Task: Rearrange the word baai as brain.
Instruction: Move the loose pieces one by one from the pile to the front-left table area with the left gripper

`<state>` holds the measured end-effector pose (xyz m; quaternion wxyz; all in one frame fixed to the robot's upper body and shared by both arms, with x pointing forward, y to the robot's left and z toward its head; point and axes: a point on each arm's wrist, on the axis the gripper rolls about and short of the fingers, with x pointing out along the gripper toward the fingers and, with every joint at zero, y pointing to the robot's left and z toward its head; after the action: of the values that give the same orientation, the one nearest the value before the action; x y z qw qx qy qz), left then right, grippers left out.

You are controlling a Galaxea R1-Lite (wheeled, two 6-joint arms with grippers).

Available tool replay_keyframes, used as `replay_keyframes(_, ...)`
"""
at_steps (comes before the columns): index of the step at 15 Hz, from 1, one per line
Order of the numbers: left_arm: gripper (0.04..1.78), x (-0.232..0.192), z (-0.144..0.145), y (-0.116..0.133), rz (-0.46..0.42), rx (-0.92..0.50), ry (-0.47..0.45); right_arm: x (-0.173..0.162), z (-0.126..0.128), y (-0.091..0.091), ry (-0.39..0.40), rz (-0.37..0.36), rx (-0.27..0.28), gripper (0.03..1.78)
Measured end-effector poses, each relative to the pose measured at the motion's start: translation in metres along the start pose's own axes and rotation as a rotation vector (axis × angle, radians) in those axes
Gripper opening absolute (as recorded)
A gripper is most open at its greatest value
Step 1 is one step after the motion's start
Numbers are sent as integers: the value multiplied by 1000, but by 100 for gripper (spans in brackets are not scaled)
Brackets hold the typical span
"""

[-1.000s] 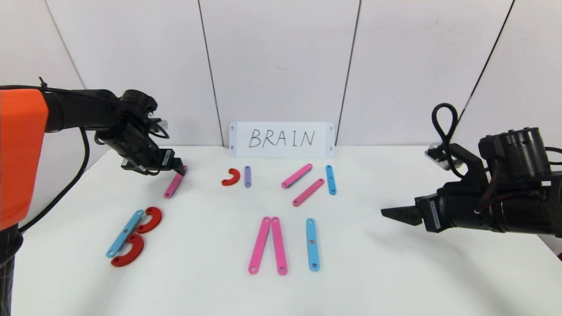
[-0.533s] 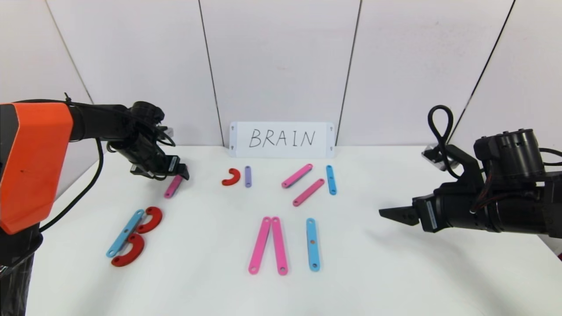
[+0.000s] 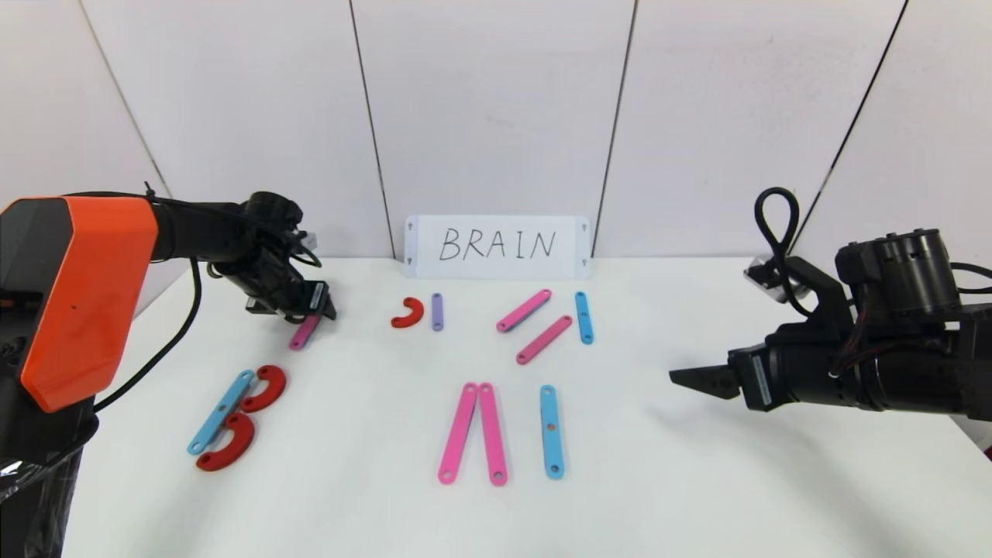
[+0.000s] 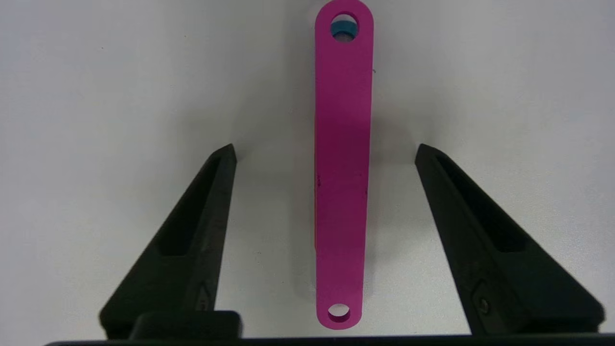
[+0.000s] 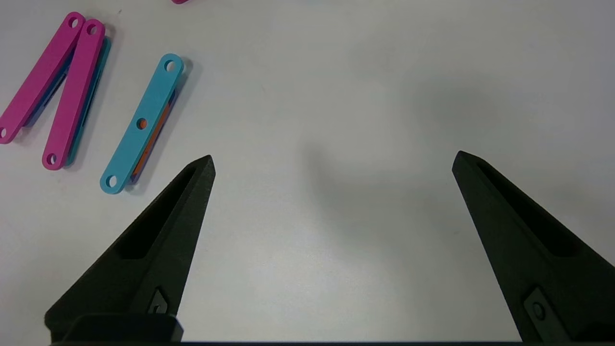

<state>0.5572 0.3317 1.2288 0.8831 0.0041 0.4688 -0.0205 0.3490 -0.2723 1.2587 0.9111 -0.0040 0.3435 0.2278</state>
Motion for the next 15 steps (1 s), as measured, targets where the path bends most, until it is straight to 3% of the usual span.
replay_keyframes(3,61,1,-1,0,2,-3,5,0,0,0,0,0,0,173)
replay_keyframes(5,37,2,-1,-1,-1,-1,11,0,0,0,1,-1,0,173)
replay_keyframes(11,30,-3,-2,-5,12,-16,21,0,0,0,1,-2,1,173)
replay_keyframes(15,30,-33,-3,-8,10,-40,43,0,0,0,1,0,1,173)
